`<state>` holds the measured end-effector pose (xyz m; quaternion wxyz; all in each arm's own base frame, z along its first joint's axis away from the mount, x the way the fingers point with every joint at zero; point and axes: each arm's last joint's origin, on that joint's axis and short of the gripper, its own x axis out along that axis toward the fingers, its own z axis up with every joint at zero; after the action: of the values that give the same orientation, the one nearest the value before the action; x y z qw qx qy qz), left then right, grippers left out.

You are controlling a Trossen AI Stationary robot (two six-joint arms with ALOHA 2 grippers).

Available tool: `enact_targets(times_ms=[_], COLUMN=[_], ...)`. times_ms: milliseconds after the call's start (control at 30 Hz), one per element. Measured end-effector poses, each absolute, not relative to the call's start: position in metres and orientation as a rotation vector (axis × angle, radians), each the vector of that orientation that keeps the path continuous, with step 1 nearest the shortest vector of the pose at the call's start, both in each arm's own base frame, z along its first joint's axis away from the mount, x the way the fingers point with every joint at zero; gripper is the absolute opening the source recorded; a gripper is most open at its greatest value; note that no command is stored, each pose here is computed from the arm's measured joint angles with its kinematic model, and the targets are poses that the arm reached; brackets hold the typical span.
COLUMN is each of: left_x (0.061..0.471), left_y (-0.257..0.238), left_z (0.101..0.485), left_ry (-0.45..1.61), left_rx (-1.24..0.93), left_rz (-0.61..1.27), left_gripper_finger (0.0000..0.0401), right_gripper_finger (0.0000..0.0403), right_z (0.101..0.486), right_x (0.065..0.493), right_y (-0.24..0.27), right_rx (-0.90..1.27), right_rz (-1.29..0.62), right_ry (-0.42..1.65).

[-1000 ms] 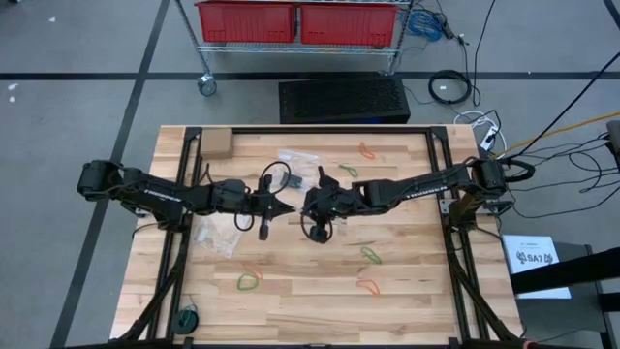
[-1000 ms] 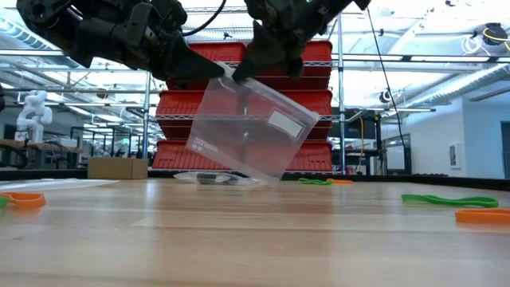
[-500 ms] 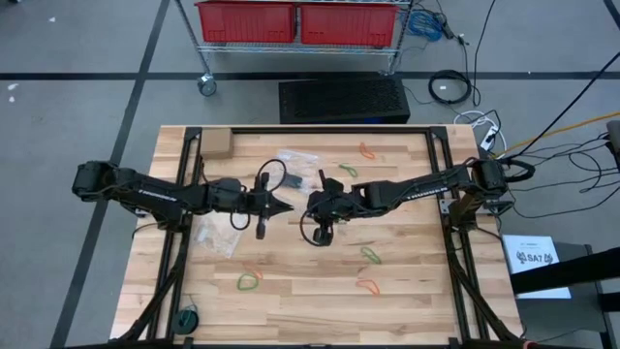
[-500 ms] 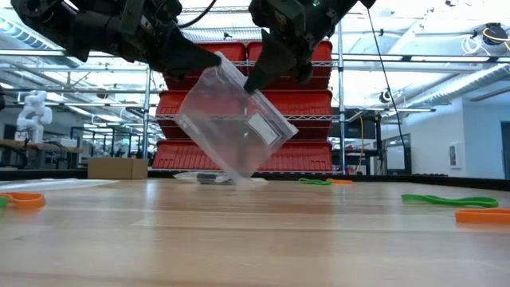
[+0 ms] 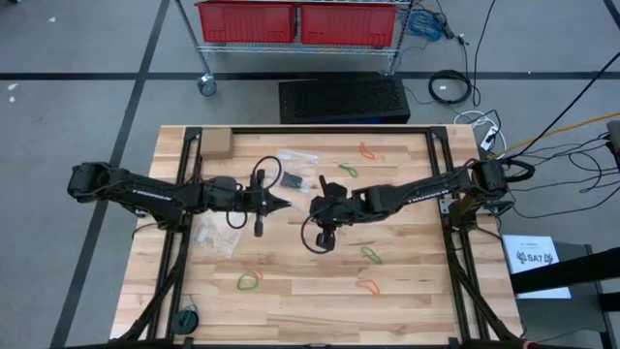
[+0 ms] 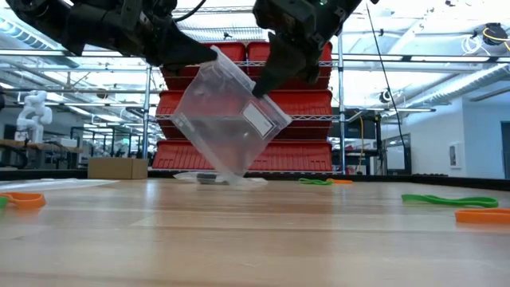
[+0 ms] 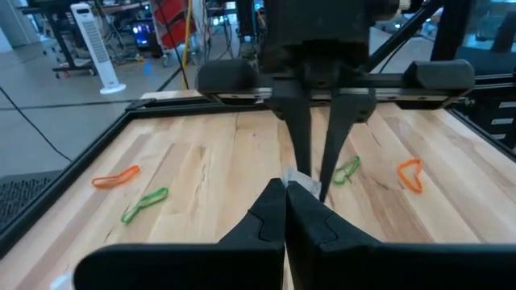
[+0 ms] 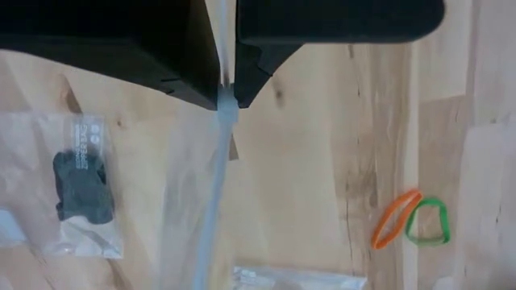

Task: Sort rubber bands
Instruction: Open the right transparent zip bag

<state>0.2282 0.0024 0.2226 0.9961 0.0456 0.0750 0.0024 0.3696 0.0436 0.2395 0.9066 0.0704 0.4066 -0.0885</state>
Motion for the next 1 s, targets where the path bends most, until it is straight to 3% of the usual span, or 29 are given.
enact_targets(times_ms=[1000], left_x=[0.226], left_y=[0.004], left_z=[0.227], left_ry=[0.135], left_rx=[0.113], left_rz=[0.034], left_gripper_finger=[0.0], right_gripper_finger=[0.0004], right_z=[0.23], right_x=[0.354], right_y=[0.061], right_rx=[0.159], right_rz=[-0.193], right_ry=[0.995])
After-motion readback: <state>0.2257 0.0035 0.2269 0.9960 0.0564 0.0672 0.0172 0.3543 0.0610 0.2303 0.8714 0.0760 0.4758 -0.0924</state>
